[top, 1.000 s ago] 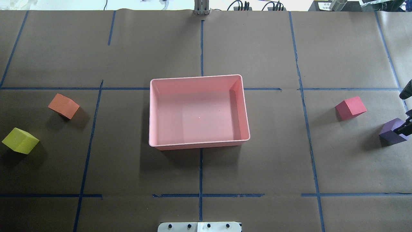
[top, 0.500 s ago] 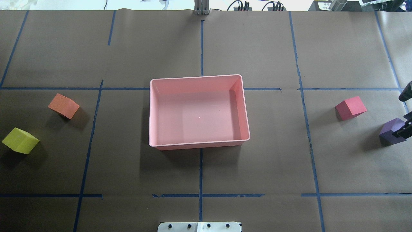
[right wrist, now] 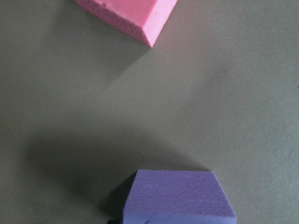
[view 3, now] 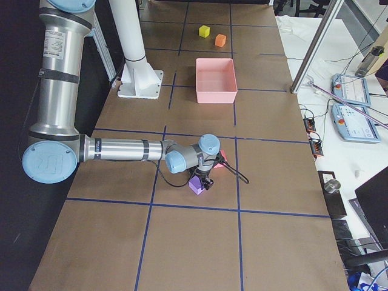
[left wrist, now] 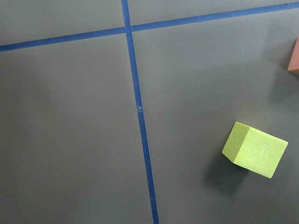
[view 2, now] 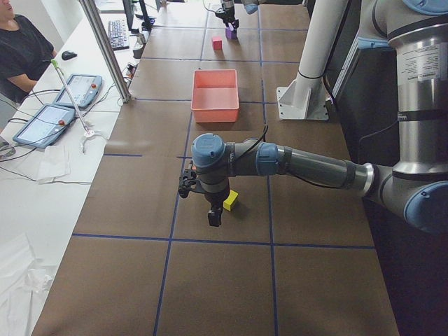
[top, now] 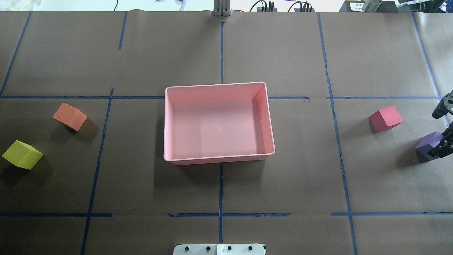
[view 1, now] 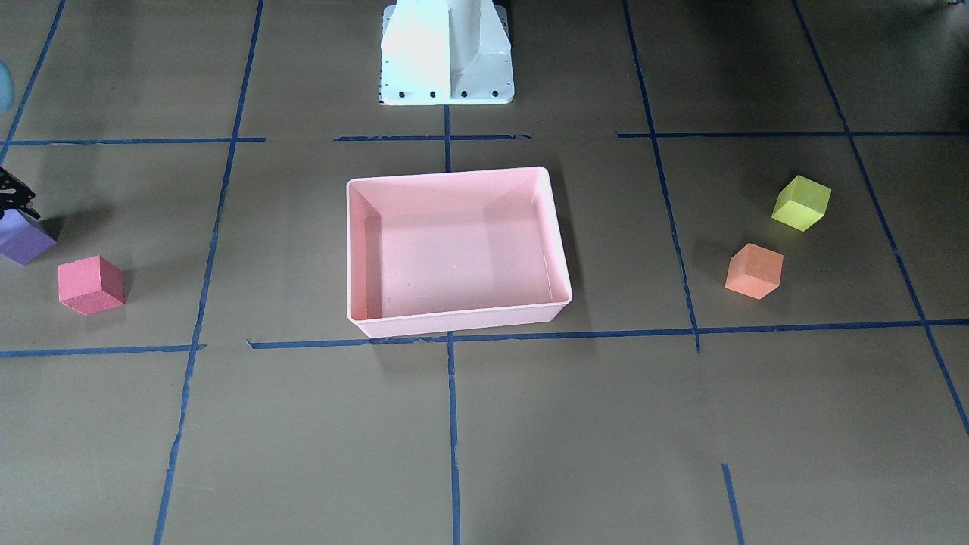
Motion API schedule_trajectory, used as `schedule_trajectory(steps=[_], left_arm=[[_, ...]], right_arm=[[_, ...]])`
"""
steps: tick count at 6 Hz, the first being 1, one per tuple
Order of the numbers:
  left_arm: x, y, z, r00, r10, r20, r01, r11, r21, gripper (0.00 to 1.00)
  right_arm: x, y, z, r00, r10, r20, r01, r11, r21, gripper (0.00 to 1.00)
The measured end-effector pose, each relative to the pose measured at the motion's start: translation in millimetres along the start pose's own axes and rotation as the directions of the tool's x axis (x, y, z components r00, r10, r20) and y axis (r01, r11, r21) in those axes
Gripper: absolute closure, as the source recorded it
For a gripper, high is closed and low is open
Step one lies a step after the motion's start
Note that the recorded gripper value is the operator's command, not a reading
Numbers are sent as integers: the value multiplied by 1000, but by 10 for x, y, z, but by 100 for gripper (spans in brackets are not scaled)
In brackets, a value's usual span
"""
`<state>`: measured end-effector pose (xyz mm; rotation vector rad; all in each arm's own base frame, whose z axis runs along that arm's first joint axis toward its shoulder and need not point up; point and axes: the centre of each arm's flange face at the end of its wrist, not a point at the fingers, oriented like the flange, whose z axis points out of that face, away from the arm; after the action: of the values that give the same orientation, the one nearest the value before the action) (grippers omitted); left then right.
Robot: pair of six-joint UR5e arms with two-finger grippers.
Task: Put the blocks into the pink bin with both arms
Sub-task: 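Lower the right gripper onto the purple cube and grasp it, then carry the purple cube into the pink bin and release it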
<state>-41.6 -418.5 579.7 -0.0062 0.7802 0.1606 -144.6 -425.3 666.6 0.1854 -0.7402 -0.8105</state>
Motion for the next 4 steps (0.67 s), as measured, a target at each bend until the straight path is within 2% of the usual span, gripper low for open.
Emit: schedule_trajectory(steps=[1, 3, 4], left_arm=[[2, 0, -2, 1000, 0, 0, 0, 1000, 0, 0], [5, 0, -5, 1000, 1, 0, -1, 1000, 1, 0], [5, 0, -4, 1000, 1, -1, -1, 1000, 1, 0]], right_arm=[[-51, -46, -56, 1000, -7, 0, 7, 1000, 12, 100], [-444, -240, -631, 1000, 11, -1, -11, 996, 90, 100], [-755, -389, -1003, 995, 91, 38, -95, 988, 120, 100]])
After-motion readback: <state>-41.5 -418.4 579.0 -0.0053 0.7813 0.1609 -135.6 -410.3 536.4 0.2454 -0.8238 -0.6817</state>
